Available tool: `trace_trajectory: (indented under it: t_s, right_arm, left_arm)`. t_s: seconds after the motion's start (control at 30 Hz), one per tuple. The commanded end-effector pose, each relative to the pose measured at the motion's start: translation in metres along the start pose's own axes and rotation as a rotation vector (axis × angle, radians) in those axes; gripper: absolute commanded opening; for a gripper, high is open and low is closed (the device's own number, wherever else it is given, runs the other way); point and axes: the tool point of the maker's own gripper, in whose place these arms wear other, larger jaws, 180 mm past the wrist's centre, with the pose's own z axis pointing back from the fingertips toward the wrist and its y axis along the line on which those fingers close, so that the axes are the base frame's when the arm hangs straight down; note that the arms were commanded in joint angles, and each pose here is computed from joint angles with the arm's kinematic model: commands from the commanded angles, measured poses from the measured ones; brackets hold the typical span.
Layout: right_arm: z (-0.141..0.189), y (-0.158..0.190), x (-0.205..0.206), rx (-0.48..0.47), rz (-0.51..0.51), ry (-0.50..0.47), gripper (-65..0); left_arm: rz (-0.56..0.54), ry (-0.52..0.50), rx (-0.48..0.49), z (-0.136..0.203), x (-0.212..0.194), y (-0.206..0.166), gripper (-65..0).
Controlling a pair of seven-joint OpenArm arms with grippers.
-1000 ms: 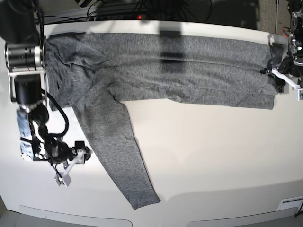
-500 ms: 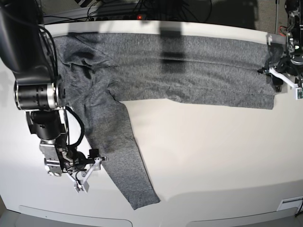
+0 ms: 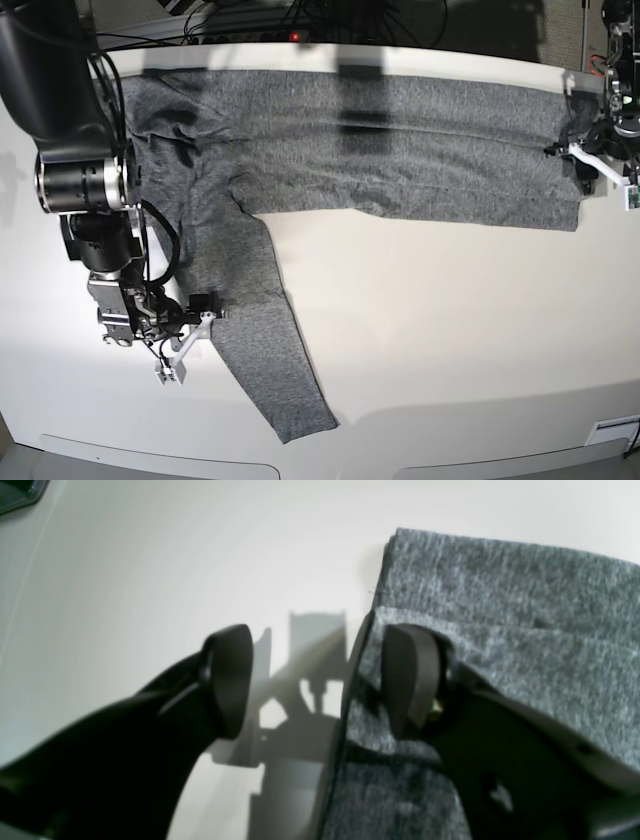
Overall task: Fold the T-shirt properly
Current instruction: 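Grasp the grey sleeve cuff with the right gripper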
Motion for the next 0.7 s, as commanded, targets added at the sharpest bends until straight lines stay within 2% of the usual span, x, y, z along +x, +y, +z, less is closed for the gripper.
trace_trajectory:
  t_s: [0.0,0.03,0.17,0.3,0.53,0.67]
  right_arm:
    - [0.002,0.002,0.002,0.006,0.002,0.020,-32.5]
    - [0.001,0.005,-0.001,0.011,0.004,0.031,-32.6]
    - [-0.001,0.015,-0.008,0.027,0.009,0.076,-41.8]
    - [-0.002,0.021,-0.008,0.036,0.012,0.083,-47.6]
    - [-0.002,0.022,-0.010,0.038,0.013,0.093,-65.0]
    - [0.000,0.022,-0.001,0.036,0.015,0.075,-65.0]
  left_arm:
    - [-0.014,-0.054,0.016,0.001,0.017,0.008,-24.9]
    - [-0.013,-0.058,0.016,0.001,0.018,0.008,-24.9]
    - [-0.014,-0.057,0.016,0.001,0.017,0.008,-24.9]
    - [-0.014,-0.056,0.016,0.001,0.017,0.008,-24.9]
    - [-0.014,-0.057,0.016,0.001,0.017,0.008,-24.9]
    - [-0.014,-0.057,0.016,0.001,0.018,0.008,-24.9]
